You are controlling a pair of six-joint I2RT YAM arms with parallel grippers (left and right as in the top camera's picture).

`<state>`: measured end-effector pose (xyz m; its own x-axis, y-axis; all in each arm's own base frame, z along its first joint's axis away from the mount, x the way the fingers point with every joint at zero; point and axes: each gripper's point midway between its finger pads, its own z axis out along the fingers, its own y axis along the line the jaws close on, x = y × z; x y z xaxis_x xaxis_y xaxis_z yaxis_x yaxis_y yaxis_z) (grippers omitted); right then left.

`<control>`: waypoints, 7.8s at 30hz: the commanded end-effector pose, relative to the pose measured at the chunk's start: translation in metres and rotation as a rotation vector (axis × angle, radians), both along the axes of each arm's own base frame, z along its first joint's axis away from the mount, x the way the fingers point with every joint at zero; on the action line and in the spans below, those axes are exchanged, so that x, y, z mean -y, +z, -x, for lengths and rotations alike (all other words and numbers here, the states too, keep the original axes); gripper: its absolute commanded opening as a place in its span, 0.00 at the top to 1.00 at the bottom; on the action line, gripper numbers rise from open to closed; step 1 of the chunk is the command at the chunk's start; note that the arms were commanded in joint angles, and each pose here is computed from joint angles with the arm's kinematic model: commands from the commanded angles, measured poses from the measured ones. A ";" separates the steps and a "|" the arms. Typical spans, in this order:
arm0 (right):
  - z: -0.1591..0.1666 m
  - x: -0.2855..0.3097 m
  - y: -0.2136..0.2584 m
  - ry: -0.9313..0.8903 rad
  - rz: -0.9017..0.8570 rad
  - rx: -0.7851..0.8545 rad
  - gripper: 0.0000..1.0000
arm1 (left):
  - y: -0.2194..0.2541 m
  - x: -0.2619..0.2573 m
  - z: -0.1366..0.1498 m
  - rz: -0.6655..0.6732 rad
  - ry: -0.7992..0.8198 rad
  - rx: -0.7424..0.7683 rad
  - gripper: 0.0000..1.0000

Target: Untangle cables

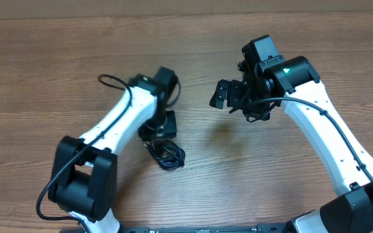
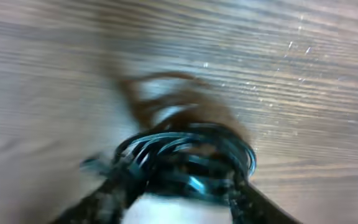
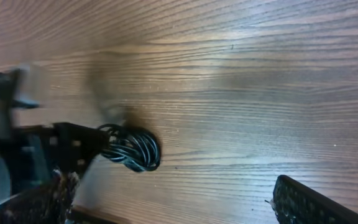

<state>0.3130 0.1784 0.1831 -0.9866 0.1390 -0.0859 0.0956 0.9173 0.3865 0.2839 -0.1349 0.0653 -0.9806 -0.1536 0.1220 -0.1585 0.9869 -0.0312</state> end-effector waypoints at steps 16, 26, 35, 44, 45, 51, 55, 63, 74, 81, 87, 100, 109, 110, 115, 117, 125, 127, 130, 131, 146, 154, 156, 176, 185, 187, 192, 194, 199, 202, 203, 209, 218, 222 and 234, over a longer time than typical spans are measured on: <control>0.081 -0.145 -0.094 0.580 -0.134 0.149 0.11 | 0.055 -0.156 -0.042 -0.036 0.497 0.029 0.01; 0.065 -0.154 -0.126 0.572 -0.081 0.179 0.54 | 0.050 -0.153 -0.036 -0.039 0.488 0.005 0.00; 0.067 -0.152 -0.144 0.566 -0.057 0.133 0.67 | 0.047 -0.152 -0.034 -0.041 0.487 -0.006 0.01; 0.002 -0.155 -0.062 0.323 -0.175 0.143 0.96 | 0.070 -0.074 -0.038 0.472 0.062 0.039 0.00; -0.007 -0.155 -0.044 0.309 -0.200 0.153 0.96 | 0.079 -0.058 -0.037 0.572 -0.019 0.064 0.00; -0.041 -0.145 0.027 0.167 -0.327 0.152 0.96 | 0.094 -0.012 -0.033 0.725 -0.157 0.089 0.12; -0.035 -0.161 0.049 0.208 -0.488 0.114 0.96 | 0.093 0.012 -0.032 0.720 -0.192 0.084 0.13; -0.036 -0.159 0.053 0.184 -0.525 0.082 0.96 | 0.073 0.004 -0.051 0.530 -0.090 0.109 0.31; -0.049 -0.132 0.086 0.139 -0.738 -0.035 0.96 | 0.045 -0.068 -0.068 0.063 0.249 0.135 0.96; -0.073 -0.077 0.030 -0.048 -0.368 0.040 0.91 | 0.050 -0.042 -0.066 0.222 0.089 0.131 0.96; -0.040 -0.053 -0.025 -0.077 -0.054 -0.038 0.23 | 0.048 -0.051 -0.064 0.170 0.073 0.129 0.15; -0.026 -0.061 -0.030 -0.049 -0.065 -0.083 0.10 | -0.010 -0.058 -0.060 0.115 0.240 0.136 0.61; -0.024 -0.061 -0.031 -0.047 -0.062 -0.090 0.10 | -0.008 -0.053 -0.077 0.137 0.237 0.207 0.72; -0.023 -0.062 -0.031 -0.044 -0.062 -0.090 0.10 | -0.008 -0.055 -0.080 0.130 0.237 0.218 0.73; -0.017 -0.069 -0.031 -0.022 -0.059 -0.093 0.10 | -0.008 -0.060 -0.085 0.102 0.237 0.243 0.96; -0.015 -0.073 -0.031 0.001 -0.056 -0.085 0.10 | 0.005 -0.045 -0.086 0.188 0.187 0.241 0.96; -0.019 -0.085 -0.027 0.028 -0.084 -0.041 0.04 | 0.148 0.049 -0.097 0.832 -0.037 0.338 0.96; -0.018 -0.087 -0.027 0.032 -0.093 -0.046 0.05 | 0.149 0.050 -0.095 0.840 -0.031 0.326 0.96; -0.019 -0.090 -0.025 0.037 -0.110 -0.044 0.05 | 0.156 0.057 -0.091 0.900 -0.044 0.310 0.96; -0.020 -0.091 -0.024 0.037 -0.113 -0.038 0.05 | 0.161 0.060 -0.089 0.933 -0.053 0.308 0.96; -0.020 -0.109 -0.030 0.072 -0.141 -0.007 0.55 | 0.182 0.073 -0.089 1.067 -0.029 0.276 0.96; -0.035 -0.054 -0.023 -0.069 -0.108 -0.068 0.96 | 0.094 -0.020 -0.073 0.370 0.373 0.143 0.96; -0.044 -0.028 -0.011 -0.136 -0.115 -0.054 0.96 | 0.092 -0.026 -0.070 0.348 0.376 0.131 0.96; -0.023 -0.090 0.037 0.157 -0.304 0.110 0.17 | 0.198 0.083 -0.076 1.181 -0.042 0.213 0.96; -0.033 -0.070 0.025 0.100 -0.190 0.133 0.54 | 0.203 0.085 -0.071 1.214 -0.042 0.187 0.96; -0.038 -0.064 0.025 0.081 -0.190 0.137 0.58 | 0.202 0.084 -0.070 1.212 -0.038 0.180 0.96; -0.046 -0.054 0.026 0.055 -0.190 0.147 0.57 | 0.201 0.084 -0.068 1.207 -0.035 0.171 0.96; -0.047 -0.055 0.027 0.055 -0.191 0.151 0.57 | 0.200 0.084 -0.067 1.207 -0.041 0.171 0.96; -0.043 -0.053 0.025 0.053 -0.185 0.134 0.37 | 0.160 0.065 -0.079 0.942 0.023 0.218 0.96; -0.043 -0.053 0.024 0.053 -0.184 0.132 0.00 | 0.100 0.019 -0.088 0.477 0.152 0.240 0.94; -0.043 -0.053 0.025 0.052 -0.185 0.133 0.00 | 0.094 0.015 -0.090 0.426 0.152 0.251 0.91; -0.040 -0.036 0.018 -0.028 -0.164 0.066 0.00 | 0.058 0.035 -0.128 0.178 0.037 0.432 0.00; -0.036 0.063 -0.002 -0.165 0.000 -0.049 0.00 | -0.010 0.042 -0.166 0.093 -0.019 0.465 0.00; -0.036 0.069 -0.002 -0.167 0.002 -0.049 0.00 | -0.035 0.043 -0.170 0.084 -0.019 0.441 0.59; -0.037 0.042 0.008 -0.120 -0.137 -0.048 0.00 | 0.147 0.069 -0.149 0.420 0.107 0.647 0.96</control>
<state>0.3537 0.1189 0.1798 -0.9541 0.2985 -0.0247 0.2606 0.8679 0.4228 0.4372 -0.1934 0.1099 -0.9282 -0.1918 -0.3189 -0.0828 0.9419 -0.3256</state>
